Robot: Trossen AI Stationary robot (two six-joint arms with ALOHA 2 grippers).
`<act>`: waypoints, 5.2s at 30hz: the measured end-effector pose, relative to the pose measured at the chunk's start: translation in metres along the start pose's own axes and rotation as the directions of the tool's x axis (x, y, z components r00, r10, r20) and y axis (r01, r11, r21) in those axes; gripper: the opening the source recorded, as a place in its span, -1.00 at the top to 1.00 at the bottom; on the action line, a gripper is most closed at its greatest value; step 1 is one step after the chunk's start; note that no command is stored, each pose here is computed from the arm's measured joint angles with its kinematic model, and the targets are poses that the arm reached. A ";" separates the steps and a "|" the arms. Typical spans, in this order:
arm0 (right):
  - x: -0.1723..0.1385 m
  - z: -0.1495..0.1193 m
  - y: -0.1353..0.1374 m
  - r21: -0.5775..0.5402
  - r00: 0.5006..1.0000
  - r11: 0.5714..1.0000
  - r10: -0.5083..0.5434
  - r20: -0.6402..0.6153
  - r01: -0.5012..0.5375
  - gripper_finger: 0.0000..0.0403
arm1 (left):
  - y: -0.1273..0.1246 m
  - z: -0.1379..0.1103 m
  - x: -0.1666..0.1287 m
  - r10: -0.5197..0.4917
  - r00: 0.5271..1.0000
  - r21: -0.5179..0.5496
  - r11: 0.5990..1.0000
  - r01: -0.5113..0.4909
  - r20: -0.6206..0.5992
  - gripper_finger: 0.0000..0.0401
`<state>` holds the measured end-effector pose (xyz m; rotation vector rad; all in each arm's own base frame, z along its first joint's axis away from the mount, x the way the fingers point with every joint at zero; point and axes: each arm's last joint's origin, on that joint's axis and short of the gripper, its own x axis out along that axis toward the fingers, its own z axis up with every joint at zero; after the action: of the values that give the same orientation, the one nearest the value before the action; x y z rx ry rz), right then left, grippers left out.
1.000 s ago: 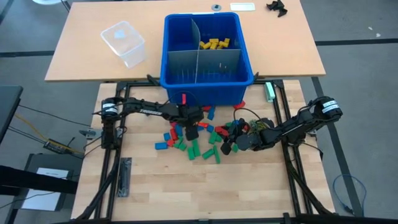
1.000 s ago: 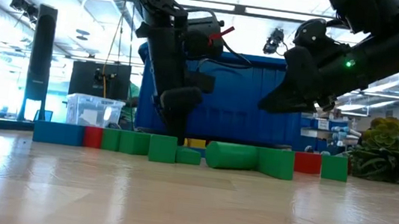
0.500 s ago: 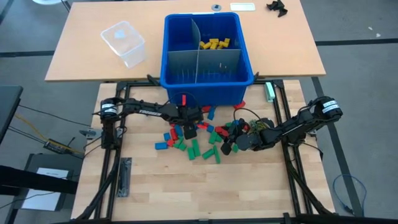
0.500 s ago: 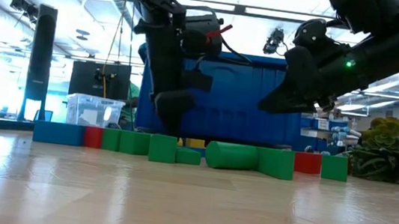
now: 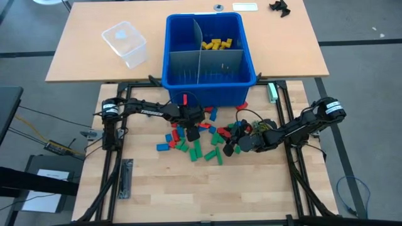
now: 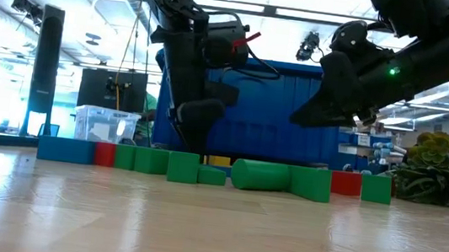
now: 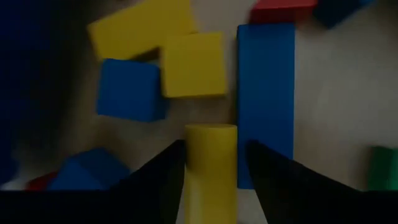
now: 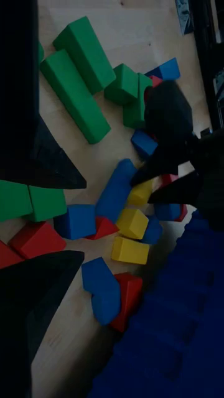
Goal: Sort Items/Unsort Items
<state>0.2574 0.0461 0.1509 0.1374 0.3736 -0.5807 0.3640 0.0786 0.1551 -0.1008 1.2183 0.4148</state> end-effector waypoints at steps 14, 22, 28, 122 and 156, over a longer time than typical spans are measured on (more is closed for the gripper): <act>0.000 0.000 0.000 0.000 1.000 1.000 0.000 0.000 0.000 0.15 | 0.003 0.000 -0.005 0.181 0.983 0.016 0.983 -0.181 -0.036 0.09; 0.000 0.000 0.000 -0.001 1.000 1.000 0.001 -0.001 -0.001 0.15 | -0.020 -0.002 -0.008 -0.058 0.998 0.064 0.996 0.060 -0.040 0.09; 0.000 0.000 0.000 -0.001 1.000 1.000 0.000 -0.001 0.000 0.15 | -0.026 0.008 -0.026 0.034 0.999 0.153 0.988 -0.029 -0.033 0.09; 0.003 0.002 -0.004 0.014 1.000 0.999 -0.029 0.012 0.029 0.15 | 0.279 0.177 -0.060 0.414 0.385 -0.449 0.893 0.002 0.825 0.30; -0.001 -0.003 0.000 -0.007 1.000 1.000 -0.001 -0.021 0.001 0.15 | 0.136 0.127 -0.284 0.134 0.571 -0.052 0.986 -0.157 0.810 -0.05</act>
<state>0.2555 0.0479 0.1485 0.1369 0.3962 -0.5791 0.3483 0.1684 0.4823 0.2103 0.2951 0.5103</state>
